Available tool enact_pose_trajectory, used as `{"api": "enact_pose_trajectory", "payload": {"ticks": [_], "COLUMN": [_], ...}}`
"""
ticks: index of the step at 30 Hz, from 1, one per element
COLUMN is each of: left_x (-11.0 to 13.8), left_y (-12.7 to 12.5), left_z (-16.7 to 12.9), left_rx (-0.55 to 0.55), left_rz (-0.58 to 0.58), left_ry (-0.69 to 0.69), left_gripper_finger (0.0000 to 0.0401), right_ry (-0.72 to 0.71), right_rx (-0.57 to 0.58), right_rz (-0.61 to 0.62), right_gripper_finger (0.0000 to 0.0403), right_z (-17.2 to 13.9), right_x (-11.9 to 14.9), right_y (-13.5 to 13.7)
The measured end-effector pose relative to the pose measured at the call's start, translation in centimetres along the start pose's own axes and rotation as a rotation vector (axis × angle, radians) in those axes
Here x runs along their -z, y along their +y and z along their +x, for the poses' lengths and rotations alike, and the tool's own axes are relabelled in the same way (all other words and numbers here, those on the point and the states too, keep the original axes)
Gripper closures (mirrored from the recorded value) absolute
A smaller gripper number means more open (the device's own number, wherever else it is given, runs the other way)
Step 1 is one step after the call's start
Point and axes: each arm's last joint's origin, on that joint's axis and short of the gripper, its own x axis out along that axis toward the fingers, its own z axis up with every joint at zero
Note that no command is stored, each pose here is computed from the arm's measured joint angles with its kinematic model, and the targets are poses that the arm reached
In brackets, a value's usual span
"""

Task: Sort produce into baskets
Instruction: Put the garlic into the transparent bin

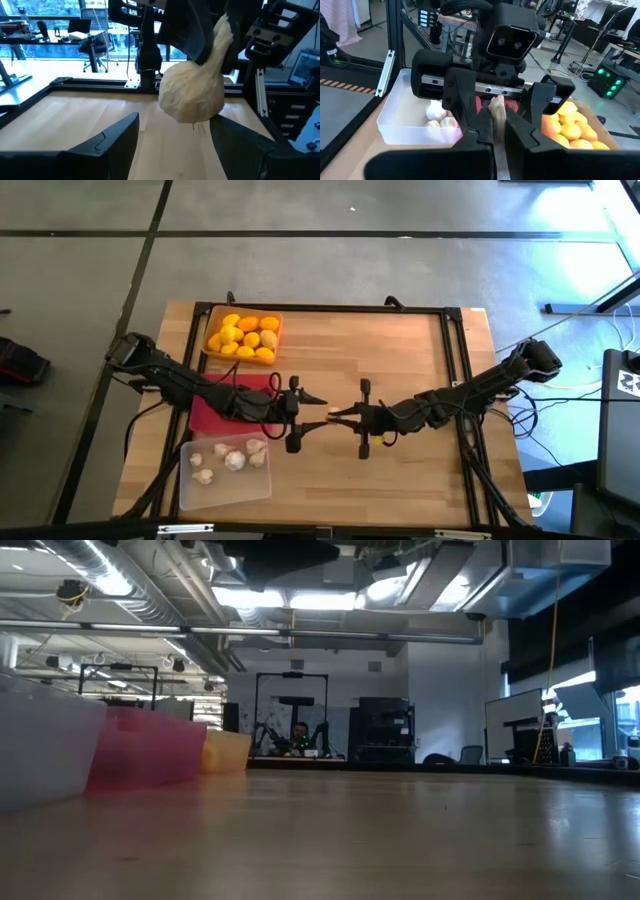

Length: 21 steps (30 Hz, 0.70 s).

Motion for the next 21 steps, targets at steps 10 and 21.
{"api": "enact_pose_trajectory", "payload": {"ticks": [10, 21], "left_x": [-0.2, -0.5], "left_y": [-0.1, -0.1], "left_z": [0.0, 0.0], "left_rx": [0.07, 0.071], "left_rz": [0.035, 0.036], "left_ry": [-0.011, -0.038], "left_gripper_finger": [0.016, 0.016], "right_ry": [-0.006, -0.017], "right_rx": [0.029, -0.042], "right_rz": [-0.062, 0.035], "right_gripper_finger": [0.0388, 0.0388], "right_z": [0.2, 2.2], "right_x": [0.0, 1.2], "right_y": [-0.4, -1.4]}}
